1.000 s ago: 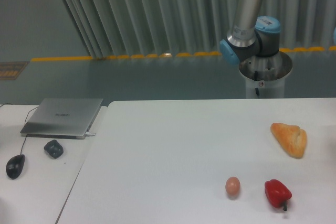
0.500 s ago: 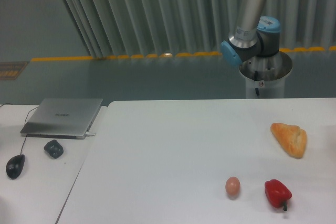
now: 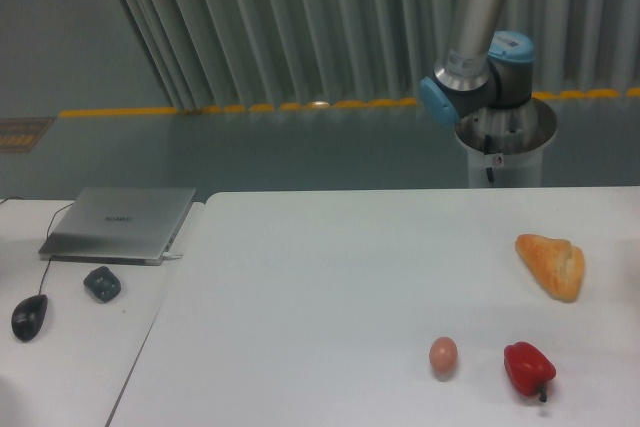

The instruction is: Place the yellow pepper in a basket

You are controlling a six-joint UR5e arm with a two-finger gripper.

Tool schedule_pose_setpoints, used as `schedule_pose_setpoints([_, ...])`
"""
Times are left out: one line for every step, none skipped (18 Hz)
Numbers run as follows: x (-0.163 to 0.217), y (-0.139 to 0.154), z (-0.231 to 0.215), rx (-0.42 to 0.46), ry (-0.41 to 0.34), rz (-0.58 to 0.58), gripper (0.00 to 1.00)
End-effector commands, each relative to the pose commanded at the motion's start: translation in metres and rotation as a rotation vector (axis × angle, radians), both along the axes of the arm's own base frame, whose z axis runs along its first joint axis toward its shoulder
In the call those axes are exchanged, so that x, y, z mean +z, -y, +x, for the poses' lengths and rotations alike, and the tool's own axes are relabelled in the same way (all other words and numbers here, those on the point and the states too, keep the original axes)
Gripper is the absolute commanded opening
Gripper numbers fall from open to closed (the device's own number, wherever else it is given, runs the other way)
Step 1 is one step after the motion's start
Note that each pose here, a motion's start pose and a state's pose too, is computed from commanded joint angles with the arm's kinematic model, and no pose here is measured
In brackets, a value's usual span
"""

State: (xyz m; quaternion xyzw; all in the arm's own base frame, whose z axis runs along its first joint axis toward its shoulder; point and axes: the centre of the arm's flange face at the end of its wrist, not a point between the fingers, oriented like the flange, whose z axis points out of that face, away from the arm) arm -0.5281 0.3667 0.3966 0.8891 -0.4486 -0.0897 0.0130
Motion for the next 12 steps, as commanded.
schedule_pose_setpoints([0.000, -0.006, 0.004, -0.003, 0.000, 0.001, 1.00])
schedule_pose_setpoints([-0.001, -0.013, 0.009, -0.015, 0.001, 0.002, 1.00])
schedule_pose_setpoints([-0.001, -0.019, 0.014, -0.026, 0.001, 0.000, 1.00])
schedule_pose_setpoints([-0.003, -0.022, 0.018, -0.033, 0.005, -0.003, 1.00])
schedule_pose_setpoints([-0.003, -0.026, 0.022, -0.039, 0.004, -0.005, 1.00])
schedule_pose_setpoints([-0.001, -0.028, 0.025, -0.040, 0.001, -0.004, 1.00])
schedule_pose_setpoints([0.000, -0.032, 0.029, -0.037, 0.003, 0.001, 1.00])
schedule_pose_setpoints([0.001, -0.037, 0.035, -0.032, 0.002, 0.003, 1.00])
schedule_pose_setpoints([0.000, -0.042, 0.042, -0.027, 0.004, 0.001, 1.00])
schedule_pose_setpoints([-0.001, -0.046, 0.046, -0.022, 0.007, 0.000, 1.00])
schedule_pose_setpoints([-0.001, -0.050, 0.053, -0.021, 0.008, 0.002, 1.00])
schedule_pose_setpoints([-0.002, -0.052, 0.057, -0.019, 0.011, 0.002, 1.00])
